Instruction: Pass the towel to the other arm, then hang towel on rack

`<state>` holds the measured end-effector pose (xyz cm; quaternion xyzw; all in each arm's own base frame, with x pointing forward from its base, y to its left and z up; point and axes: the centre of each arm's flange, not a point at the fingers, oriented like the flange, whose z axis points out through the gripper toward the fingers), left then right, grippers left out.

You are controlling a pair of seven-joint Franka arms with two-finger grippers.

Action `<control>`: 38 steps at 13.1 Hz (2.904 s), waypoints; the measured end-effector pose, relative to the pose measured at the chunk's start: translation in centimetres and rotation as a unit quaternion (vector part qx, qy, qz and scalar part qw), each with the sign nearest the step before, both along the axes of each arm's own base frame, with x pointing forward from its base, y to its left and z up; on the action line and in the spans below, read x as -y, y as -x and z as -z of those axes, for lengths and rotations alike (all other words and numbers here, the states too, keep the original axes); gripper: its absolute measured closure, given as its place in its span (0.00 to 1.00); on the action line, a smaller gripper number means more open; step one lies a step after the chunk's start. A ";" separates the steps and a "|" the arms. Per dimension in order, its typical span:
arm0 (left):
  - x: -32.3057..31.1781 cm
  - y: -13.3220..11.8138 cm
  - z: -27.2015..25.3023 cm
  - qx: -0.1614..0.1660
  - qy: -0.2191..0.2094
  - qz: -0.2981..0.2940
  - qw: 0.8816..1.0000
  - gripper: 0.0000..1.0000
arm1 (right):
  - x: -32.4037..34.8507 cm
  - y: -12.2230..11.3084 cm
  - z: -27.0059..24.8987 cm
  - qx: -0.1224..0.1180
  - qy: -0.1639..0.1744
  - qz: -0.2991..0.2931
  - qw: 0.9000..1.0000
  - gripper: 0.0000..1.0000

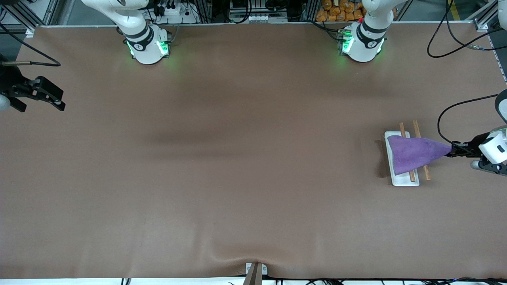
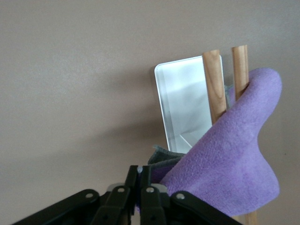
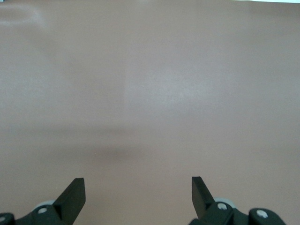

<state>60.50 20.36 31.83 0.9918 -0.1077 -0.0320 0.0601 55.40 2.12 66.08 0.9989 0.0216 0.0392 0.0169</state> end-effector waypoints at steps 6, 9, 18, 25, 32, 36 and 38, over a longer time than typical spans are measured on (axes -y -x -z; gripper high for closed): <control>-2.4 0.3 1.0 0.024 0.026 0.011 0.999 0.23 | 0.0 0.0 -0.2 0.002 0.000 0.000 1.000 0.00; -3.6 -0.3 1.2 0.034 0.027 0.026 0.999 0.00 | 0.0 0.0 -0.2 0.002 0.000 0.000 1.000 0.00; -4.4 -3.6 -2.3 0.082 0.014 0.065 0.994 0.00 | 0.0 -0.1 -0.2 0.002 0.000 0.000 1.000 0.00; 0.7 -4.8 -10.1 0.069 0.032 0.025 0.997 0.00 | 0.2 -0.1 -0.1 0.002 0.000 0.002 1.000 0.00; 8.6 -3.2 -18.3 0.044 0.032 -0.043 0.998 0.00 | 0.3 -0.1 -0.1 0.002 0.000 0.003 1.000 0.00; 14.3 -0.8 -24.9 0.045 -0.013 -0.075 0.996 0.00 | 0.4 -0.1 -0.1 0.001 0.000 0.004 1.000 0.00; 16.2 0.4 -26.8 0.039 -0.020 -0.096 0.994 0.00 | 0.6 -0.1 -0.1 0.000 0.000 0.005 1.000 0.00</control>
